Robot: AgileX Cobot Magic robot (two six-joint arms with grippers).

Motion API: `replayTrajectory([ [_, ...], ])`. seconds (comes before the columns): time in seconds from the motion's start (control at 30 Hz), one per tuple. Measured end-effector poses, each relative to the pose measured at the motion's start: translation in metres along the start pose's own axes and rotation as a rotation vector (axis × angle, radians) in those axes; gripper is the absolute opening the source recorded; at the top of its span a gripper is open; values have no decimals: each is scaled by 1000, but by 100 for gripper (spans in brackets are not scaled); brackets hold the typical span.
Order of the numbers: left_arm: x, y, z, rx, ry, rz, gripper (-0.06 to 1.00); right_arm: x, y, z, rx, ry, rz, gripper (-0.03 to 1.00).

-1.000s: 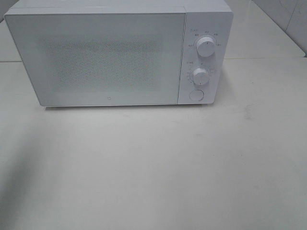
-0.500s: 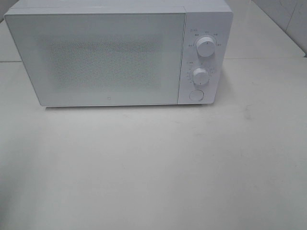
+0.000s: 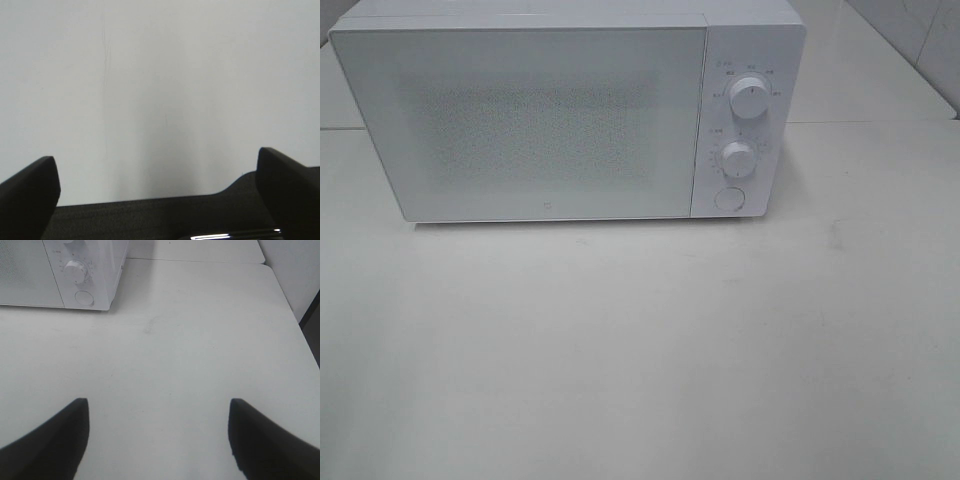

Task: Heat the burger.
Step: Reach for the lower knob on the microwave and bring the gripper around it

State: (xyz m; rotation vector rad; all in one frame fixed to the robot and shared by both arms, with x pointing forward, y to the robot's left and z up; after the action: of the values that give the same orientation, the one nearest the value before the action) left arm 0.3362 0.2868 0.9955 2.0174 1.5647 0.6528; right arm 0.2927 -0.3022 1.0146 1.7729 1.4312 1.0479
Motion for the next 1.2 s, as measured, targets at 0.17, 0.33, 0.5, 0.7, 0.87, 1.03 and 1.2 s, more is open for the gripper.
replayTrajectory([
  [0.17, -1, -2, -12, -90, 10, 1, 99, 0, 0, 0, 0, 0, 0, 75],
  [0.33, -6, -4, -27, -203, -6, -9, 99, 0, 0, 0, 0, 0, 0, 75],
  [0.5, -7, -7, -37, -279, 0, -8, 99, 0, 0, 0, 0, 0, 0, 75],
  [0.7, -8, -13, -52, -395, 13, -5, 99, 0, 0, 0, 0, 0, 0, 75],
  [0.87, -8, -13, -53, -401, 14, -4, 99, 0, 0, 0, 0, 0, 0, 75],
  [1.03, -8, -13, -53, -401, 14, -4, 99, 0, 0, 0, 0, 0, 0, 75],
  [1.2, -8, -13, -53, -401, 14, -4, 99, 0, 0, 0, 0, 0, 0, 75],
])
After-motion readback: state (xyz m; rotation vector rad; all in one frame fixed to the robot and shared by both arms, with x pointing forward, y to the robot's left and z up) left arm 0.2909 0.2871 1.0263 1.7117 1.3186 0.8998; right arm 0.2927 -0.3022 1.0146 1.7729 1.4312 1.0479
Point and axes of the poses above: a point on each arm's last joint axis where the gripper is mounted, z pointing out along that axis toward the gripper, x along the wrist's bending axis when the last joint is at zero, y = z × x, the point moved 7 cm from there along z, pointing out along that axis toward the gripper, and after that the axes turned 11 degrees about z, right-handed, at the moved point
